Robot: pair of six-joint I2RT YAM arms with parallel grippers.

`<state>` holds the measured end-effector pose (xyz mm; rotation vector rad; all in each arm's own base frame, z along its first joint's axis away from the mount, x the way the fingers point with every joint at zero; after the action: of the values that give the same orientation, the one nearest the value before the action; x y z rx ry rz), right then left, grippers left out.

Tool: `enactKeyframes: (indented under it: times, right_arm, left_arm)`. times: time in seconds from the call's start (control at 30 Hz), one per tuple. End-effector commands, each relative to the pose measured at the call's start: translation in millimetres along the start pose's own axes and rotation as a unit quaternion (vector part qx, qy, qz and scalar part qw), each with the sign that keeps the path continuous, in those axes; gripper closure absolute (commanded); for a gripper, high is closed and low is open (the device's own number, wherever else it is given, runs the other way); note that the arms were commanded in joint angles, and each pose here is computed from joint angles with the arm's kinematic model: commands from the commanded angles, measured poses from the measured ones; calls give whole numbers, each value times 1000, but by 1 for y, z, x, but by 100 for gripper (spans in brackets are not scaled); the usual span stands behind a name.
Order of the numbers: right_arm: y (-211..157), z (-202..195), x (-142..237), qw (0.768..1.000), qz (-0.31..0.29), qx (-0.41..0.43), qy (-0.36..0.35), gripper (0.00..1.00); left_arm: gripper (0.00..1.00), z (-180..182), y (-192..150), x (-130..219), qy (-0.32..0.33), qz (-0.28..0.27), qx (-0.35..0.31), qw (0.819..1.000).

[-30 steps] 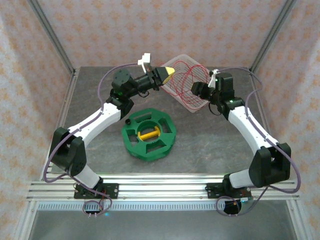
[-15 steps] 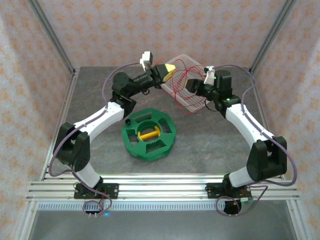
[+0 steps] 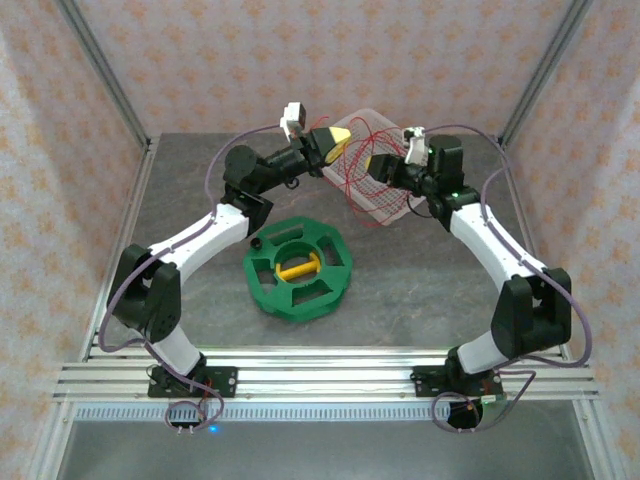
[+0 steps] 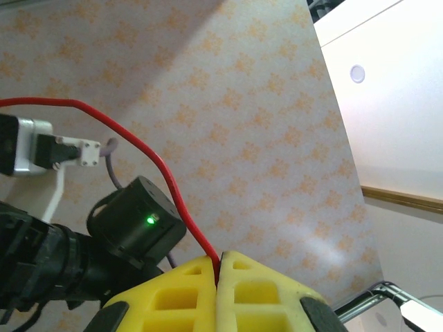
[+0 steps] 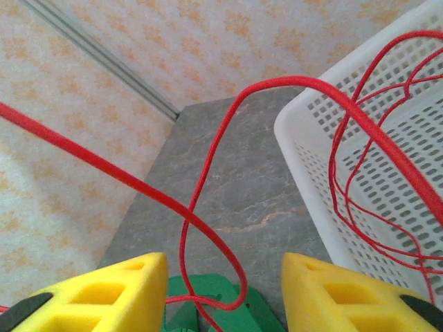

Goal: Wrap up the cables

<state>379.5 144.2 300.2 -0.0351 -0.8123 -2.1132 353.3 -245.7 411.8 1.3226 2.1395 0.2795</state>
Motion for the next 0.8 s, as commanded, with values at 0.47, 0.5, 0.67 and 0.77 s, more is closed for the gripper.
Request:
enactKeyframes:
  times: [0.47, 0.5, 0.67, 0.77]
  right_arm:
    - [14, 12, -20, 1000, 25, 10, 12, 100]
    - [16, 9, -16, 1000, 16, 7, -20, 100]
    - [15, -3, 29, 982, -49, -19, -183, 100]
    - [10, -3, 51, 969, -55, -29, -240, 100]
  left_arm:
    - [100, -7, 2, -5, -56, 3, 5, 998]
    - [100, -4, 3, -5, -47, 3, 1, 999]
    - [82, 22, 17, 10, 70, 0, -41, 997]
    - [73, 34, 27, 27, 165, -4, -87, 982]
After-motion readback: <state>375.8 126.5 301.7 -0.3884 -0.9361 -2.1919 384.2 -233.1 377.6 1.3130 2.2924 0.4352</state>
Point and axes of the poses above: each hand's point on the last joint's axis, 136 mm out from that joint toward the fingers, its own x axis back along the fingers, its own z axis along the line the jaws close on, y = z × x, the point moved 7 cm from there along x, back along the fingers, and after that the axes turned 15 degrees about -x, right-handed, at the moved point
